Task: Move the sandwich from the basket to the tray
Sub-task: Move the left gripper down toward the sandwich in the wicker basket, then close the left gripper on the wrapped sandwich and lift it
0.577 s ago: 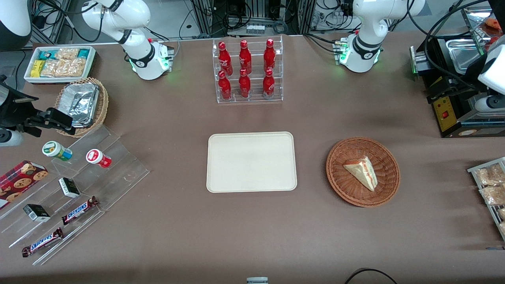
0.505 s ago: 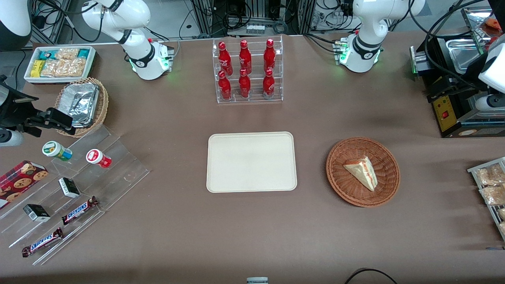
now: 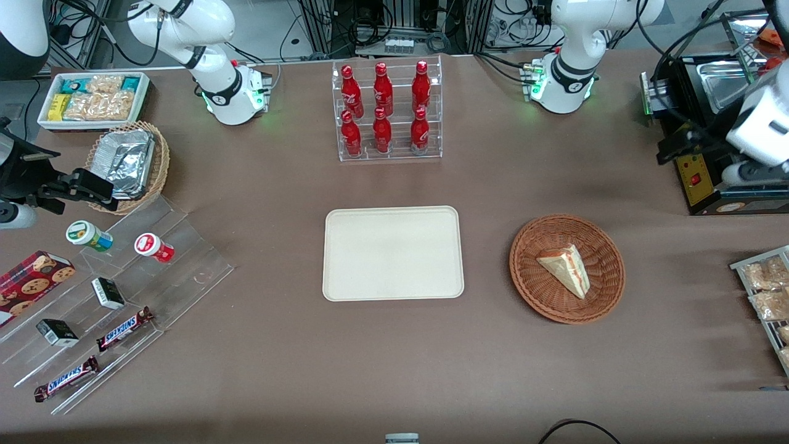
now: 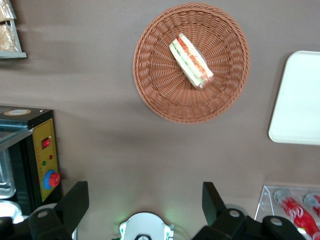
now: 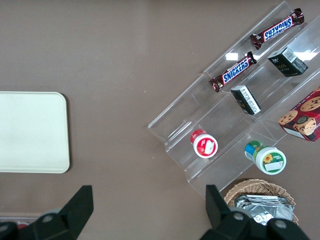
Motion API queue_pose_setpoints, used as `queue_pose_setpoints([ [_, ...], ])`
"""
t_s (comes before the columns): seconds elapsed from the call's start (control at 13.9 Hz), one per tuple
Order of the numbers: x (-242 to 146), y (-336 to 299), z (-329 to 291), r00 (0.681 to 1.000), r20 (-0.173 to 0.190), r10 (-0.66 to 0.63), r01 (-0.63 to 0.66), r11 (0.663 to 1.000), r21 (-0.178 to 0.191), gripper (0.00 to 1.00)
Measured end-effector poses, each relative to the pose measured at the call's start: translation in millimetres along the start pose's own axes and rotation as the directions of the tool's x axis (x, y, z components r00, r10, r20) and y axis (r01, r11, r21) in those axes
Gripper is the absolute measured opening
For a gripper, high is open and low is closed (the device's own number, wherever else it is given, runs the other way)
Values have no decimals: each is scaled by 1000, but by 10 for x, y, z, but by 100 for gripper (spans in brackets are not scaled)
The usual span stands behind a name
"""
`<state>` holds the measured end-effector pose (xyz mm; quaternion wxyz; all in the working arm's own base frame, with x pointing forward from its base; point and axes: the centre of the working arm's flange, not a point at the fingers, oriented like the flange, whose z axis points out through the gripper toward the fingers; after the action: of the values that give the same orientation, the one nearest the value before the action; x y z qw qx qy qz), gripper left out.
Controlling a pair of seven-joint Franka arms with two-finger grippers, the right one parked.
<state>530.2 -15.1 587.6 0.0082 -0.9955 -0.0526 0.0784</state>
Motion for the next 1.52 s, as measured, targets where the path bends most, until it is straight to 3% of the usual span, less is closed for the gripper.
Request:
queue_pose_setpoints([
  [0.29, 329, 42, 925, 975, -36, -221, 221, 975, -9, 100],
  [0.65, 470, 408, 1884, 864, -118, -489, 484, 872, -70, 100],
  [0.87, 536, 745, 2282, 797, -128, -591, 582, 807, -103, 100],
  [1.37, 641, 917, 2784, 780, -155, -606, 589, 795, -143, 100],
  [1.52, 667, 939, 2920, 778, -151, -609, 593, 793, -140, 100],
])
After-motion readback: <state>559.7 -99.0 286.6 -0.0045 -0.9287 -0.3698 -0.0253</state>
